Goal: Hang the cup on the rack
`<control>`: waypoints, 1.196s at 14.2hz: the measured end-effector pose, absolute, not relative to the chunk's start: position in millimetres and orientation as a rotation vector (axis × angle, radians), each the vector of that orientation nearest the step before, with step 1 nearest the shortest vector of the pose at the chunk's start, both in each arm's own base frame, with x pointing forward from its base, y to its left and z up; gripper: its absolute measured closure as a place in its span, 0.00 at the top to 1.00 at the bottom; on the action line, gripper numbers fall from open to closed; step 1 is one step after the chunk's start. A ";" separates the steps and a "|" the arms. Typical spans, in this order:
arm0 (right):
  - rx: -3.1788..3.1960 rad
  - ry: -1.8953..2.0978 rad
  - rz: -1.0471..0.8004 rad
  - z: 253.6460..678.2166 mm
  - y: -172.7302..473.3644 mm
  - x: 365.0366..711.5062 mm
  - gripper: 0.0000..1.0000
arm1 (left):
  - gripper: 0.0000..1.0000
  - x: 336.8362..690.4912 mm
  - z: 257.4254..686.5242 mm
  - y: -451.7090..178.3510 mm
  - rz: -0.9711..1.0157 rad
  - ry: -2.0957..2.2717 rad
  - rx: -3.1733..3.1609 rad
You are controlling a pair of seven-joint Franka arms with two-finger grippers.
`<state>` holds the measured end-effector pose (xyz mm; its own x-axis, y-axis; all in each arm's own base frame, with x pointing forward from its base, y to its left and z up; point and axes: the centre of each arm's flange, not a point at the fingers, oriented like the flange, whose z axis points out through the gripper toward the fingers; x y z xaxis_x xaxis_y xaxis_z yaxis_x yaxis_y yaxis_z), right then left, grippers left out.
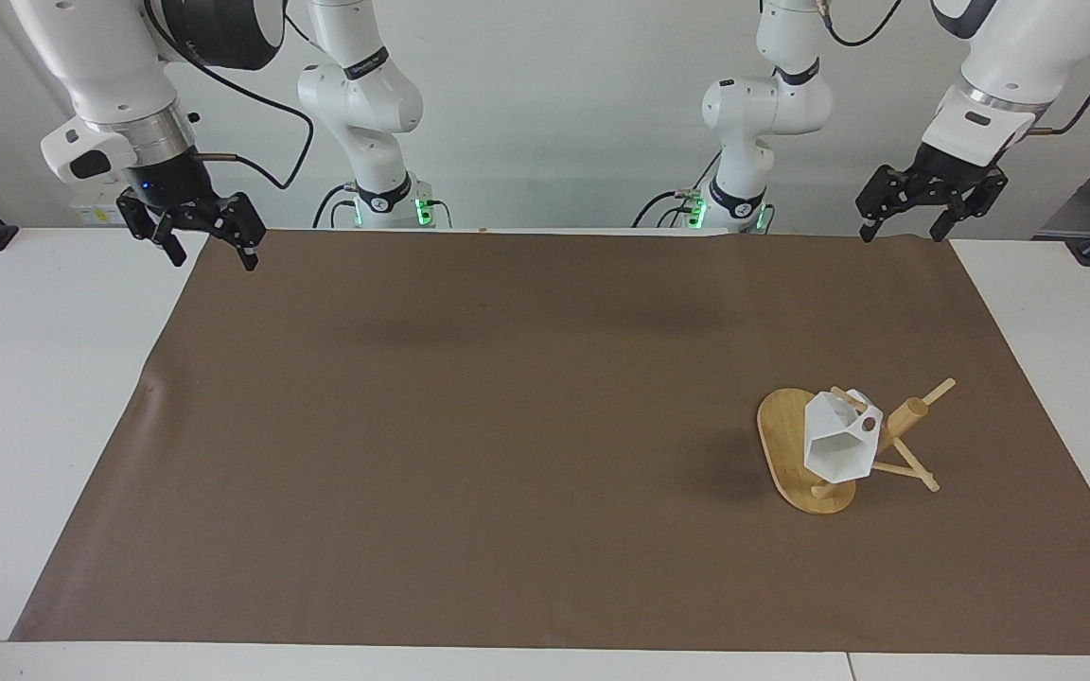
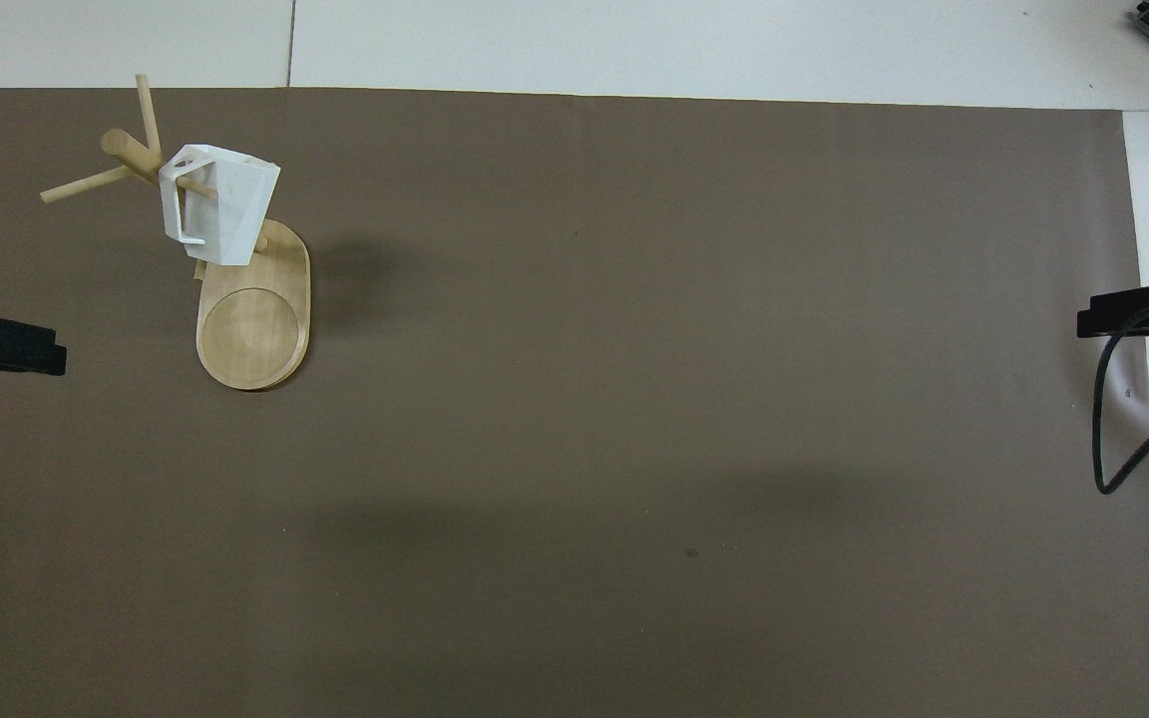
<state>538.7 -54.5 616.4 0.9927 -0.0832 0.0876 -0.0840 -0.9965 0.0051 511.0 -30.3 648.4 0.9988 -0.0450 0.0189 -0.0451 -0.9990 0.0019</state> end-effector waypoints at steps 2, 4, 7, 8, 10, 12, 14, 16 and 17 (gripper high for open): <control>3.127 -0.131 0.137 616.4 -54.5 538.7 1.00 | 1.00 510.4 648.8 -30.3 0.028 -0.071 3.138; 3.127 -0.131 0.137 616.4 -54.5 538.7 1.00 | 1.00 510.1 648.7 -30.3 0.025 -0.071 3.138; 3.127 -0.131 0.137 616.4 -54.5 538.7 1.00 | 1.00 510.1 648.7 -30.5 0.024 -0.071 3.138; 3.127 -0.131 0.137 616.4 -54.5 538.7 1.00 | 1.00 510.0 648.7 -30.6 0.024 -0.072 3.138; 3.127 -0.131 0.137 616.4 -54.5 538.7 1.00 | 1.00 510.0 648.5 -30.8 0.023 -0.072 3.139; 3.127 -0.131 0.137 616.4 -54.5 538.7 1.00 | 1.00 509.9 648.5 -31.8 0.022 -0.075 3.138; 3.127 -0.131 0.137 616.4 -54.5 538.7 1.00 | 1.00 509.8 648.5 -32.7 0.022 -0.078 3.138; 3.127 -0.131 0.137 616.4 -54.5 538.7 1.00 | 1.00 509.7 648.5 -33.0 0.022 -0.079 3.138; 3.127 -0.131 0.137 616.4 -54.5 538.7 1.00 | 1.00 509.6 648.4 -33.0 0.021 -0.079 3.138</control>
<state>538.7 -54.5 616.4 0.9927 -0.0833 0.0876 -0.0840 -0.9965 0.0051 509.6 -33.0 648.4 0.9987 -0.0501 0.0131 -0.0501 -0.9987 0.0022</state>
